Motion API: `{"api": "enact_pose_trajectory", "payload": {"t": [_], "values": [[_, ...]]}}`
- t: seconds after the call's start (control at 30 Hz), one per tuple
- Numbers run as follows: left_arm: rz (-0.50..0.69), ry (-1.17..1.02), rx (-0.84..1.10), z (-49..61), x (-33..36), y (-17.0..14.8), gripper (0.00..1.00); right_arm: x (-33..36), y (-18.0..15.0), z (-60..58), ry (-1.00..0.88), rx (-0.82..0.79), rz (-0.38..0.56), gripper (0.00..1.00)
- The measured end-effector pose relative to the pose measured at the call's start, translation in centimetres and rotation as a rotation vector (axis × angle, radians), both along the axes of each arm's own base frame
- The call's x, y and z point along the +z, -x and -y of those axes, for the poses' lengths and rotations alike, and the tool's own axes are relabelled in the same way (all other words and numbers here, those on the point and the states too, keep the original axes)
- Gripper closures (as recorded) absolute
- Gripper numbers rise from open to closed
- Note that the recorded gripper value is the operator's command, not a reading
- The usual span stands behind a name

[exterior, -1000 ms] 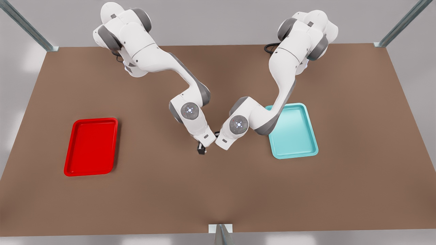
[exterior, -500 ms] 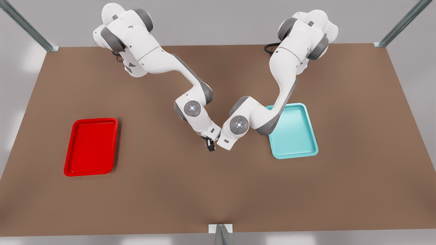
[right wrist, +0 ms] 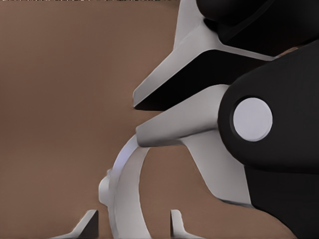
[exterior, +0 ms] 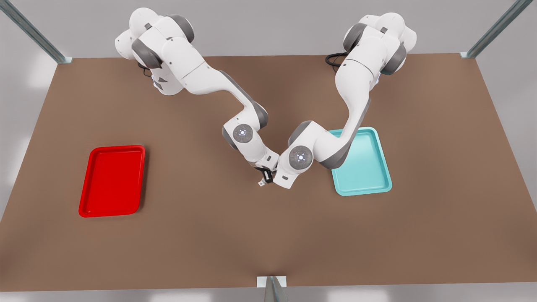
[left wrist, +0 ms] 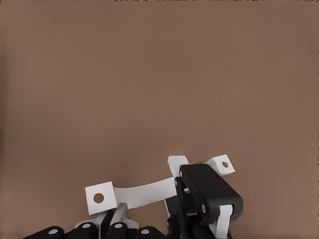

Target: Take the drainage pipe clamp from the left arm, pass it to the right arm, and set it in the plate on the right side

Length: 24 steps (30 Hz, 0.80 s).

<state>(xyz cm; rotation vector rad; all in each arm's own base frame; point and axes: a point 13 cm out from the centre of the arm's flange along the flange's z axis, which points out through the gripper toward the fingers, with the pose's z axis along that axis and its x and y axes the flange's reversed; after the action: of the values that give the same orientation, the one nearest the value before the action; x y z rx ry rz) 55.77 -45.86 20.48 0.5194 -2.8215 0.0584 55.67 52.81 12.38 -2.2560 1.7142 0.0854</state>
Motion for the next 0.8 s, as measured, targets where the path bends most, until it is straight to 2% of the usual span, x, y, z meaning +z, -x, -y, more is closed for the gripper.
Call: {"api": "enact_pose_trajectory", "payload": {"t": [0.03, 0.13, 0.17, 0.2, 0.33, 0.43, 0.53, 0.6, 0.67, 0.73, 0.8], "values": [[-0.001, -0.001, 0.002, 0.0, 0.0, 0.0, 0.79, -0.1, 0.0, -0.1, -0.001, 0.004, 0.002, 0.79], [-0.003, -0.002, 0.006, -0.1, 0.2, 0.0, 0.79, 0.0, -0.3, -0.1, 0.001, 0.019, 0.015, 0.79], [-0.003, -0.002, 0.008, -0.1, 0.2, 0.0, 0.58, 0.0, -0.4, -0.1, 0.002, 0.023, 0.019, 0.79], [-0.004, 0.000, 0.009, -0.1, 0.2, 0.0, 0.00, 0.1, -0.5, 0.0, 0.003, 0.027, 0.022, 0.79], [-0.007, 0.018, 0.018, -0.2, 1.3, -0.5, 0.00, 0.7, -0.5, -0.2, 0.003, 0.044, 0.036, 0.79], [-0.007, 0.044, 0.117, -8.3, 5.7, -6.0, 0.00, 0.7, -1.0, 0.4, 0.027, 0.068, 0.055, 0.79], [-0.020, 0.052, 0.272, -21.8, 8.0, -11.5, 0.00, 1.8, -5.7, 7.1, 0.059, 0.000, 0.053, 0.79], [-0.030, 0.054, 0.323, -28.6, 9.5, -12.6, 0.00, 4.7, -10.4, 15.8, 0.088, -0.082, 0.043, 0.79], [-0.036, 0.000, 0.287, -33.3, 10.8, -12.0, 0.00, 6.3, -13.2, 26.4, 0.132, -0.162, 0.004, 0.79], [-0.034, -0.025, 0.206, -35.6, 14.6, -10.2, 0.00, 7.4, -14.0, 37.5, 0.168, -0.238, -0.042, 0.79], [-0.068, -0.126, 0.090, -34.7, 16.3, -3.9, 0.00, 8.0, -14.3, 49.7, 0.190, -0.325, -0.079, 0.79]]}}
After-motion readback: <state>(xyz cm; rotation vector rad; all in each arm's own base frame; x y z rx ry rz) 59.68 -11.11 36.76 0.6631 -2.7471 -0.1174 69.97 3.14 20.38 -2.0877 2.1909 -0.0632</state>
